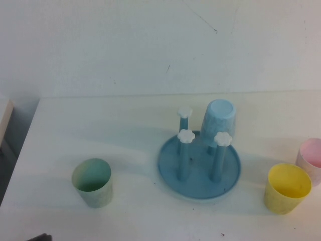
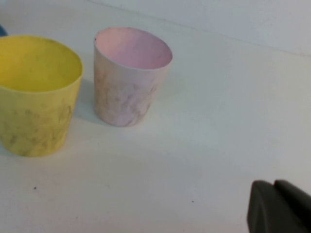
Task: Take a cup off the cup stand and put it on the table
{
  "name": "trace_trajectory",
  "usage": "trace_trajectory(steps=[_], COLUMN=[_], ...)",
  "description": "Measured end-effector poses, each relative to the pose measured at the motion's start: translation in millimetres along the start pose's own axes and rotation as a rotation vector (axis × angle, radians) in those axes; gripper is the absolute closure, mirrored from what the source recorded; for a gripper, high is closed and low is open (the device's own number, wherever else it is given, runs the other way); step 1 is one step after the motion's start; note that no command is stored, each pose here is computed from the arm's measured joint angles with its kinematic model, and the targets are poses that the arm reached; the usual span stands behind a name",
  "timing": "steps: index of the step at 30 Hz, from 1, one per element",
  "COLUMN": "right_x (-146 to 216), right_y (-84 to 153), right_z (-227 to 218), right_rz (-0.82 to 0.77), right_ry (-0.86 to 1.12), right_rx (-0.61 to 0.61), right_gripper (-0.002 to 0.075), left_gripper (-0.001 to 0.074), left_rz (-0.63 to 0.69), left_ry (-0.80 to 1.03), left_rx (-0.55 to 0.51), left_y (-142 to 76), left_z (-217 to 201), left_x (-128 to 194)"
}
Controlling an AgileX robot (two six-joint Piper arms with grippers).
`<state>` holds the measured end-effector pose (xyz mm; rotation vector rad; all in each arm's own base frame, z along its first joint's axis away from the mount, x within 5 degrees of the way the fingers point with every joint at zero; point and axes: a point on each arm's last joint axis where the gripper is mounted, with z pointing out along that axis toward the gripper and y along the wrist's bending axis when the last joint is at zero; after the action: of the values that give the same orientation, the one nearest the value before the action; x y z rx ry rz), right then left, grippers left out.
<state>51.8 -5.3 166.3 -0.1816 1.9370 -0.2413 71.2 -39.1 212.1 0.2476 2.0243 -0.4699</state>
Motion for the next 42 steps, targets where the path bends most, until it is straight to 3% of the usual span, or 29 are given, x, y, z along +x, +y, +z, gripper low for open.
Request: trace_trajectory(steps=[2, 10, 16, 23, 42], right_x=[0, 0, 0, 0, 0], right_y=[0, 0, 0, 0, 0], right_z=[0, 0, 0, 0, 0], right_rz=[0.001, 0.001, 0.001, 0.001, 0.001], right_ry=[0.000, 0.000, 0.000, 0.000, 0.000], right_rx=[0.002, 0.002, 0.002, 0.002, 0.002], right_gripper=[0.0727, 0.0727, 0.0727, 0.0727, 0.0728], left_gripper=[0.0737, 0.0736, 0.0736, 0.0737, 0.0737], left_rz=[0.018, -0.218, -0.155, -0.097, -0.093], left_ry=[-0.032, -0.201, -0.294, -0.254, -0.243], left_rx=[-0.072, -0.349, -0.452, -0.472, -0.468], left_y=[4, 23, 38, 39, 39], left_z=[-5, -22, -16, -16, -15], left_x=[0, 25, 38, 42, 42])
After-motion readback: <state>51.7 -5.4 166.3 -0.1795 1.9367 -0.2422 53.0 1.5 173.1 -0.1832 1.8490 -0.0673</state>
